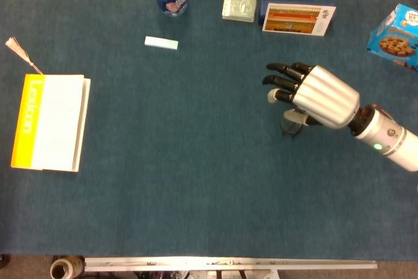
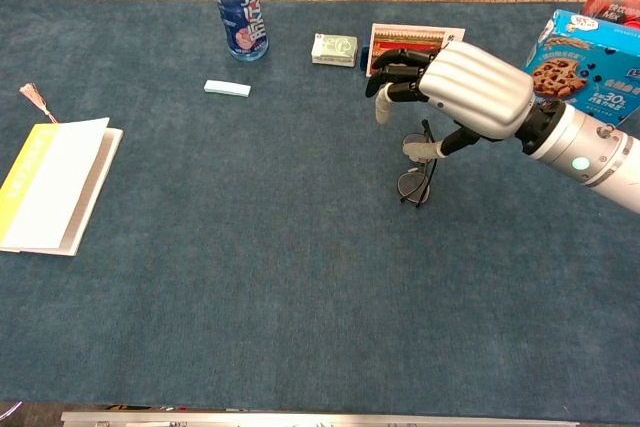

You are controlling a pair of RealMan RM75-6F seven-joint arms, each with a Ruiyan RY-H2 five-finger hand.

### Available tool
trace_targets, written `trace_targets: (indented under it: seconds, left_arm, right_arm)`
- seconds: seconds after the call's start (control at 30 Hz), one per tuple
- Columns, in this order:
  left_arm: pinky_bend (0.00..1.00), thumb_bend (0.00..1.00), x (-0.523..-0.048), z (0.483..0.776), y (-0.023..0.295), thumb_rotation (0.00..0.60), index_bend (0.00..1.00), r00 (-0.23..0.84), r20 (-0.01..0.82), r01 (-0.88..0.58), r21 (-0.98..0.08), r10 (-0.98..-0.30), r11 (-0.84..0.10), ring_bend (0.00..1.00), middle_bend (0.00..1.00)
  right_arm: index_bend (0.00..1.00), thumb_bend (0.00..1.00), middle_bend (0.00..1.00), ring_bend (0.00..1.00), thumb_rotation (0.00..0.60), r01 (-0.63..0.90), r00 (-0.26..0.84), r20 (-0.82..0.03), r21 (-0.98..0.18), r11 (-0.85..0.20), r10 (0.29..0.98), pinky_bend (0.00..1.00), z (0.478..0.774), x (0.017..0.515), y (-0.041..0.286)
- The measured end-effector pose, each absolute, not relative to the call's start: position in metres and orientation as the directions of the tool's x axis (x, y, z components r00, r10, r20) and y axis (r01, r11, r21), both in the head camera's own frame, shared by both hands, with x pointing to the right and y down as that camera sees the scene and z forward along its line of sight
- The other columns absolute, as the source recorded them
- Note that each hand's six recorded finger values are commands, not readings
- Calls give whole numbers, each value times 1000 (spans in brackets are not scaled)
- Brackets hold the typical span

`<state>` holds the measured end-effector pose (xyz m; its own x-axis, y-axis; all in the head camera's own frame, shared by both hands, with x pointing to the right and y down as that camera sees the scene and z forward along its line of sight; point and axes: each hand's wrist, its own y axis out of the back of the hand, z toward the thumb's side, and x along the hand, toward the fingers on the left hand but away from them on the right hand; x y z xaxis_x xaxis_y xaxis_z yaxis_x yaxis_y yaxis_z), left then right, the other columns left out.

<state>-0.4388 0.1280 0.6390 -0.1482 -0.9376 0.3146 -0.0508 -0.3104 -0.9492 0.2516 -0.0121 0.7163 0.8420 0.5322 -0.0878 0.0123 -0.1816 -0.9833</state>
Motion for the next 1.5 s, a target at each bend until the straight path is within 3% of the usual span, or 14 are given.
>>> trace_targets:
  seconds: [0.7,1.27,1.5]
  left_arm:
    - [588,40,-441,643,131,600,526,-157,328,-58,-945,-932,-323,385,505]
    - [588,40,-442,644,132,600,527,-157,326,-62,-945,-932,-320,385,505]
    - [589,40,-441,644,131,600,527,-152,327,-60,-945,-933,-321,385,505]
  right_arm:
    - [464,172,343,184,600,-70,808,-135,-988,-135,574,440,739,269,-22]
    - [464,163,343,184,600,27,815,-51,-992,-126,577,440,730,256,-23]
    - [464,201,344,184,600,32,845,-15,-996,-78,534,440,718,261,-20]
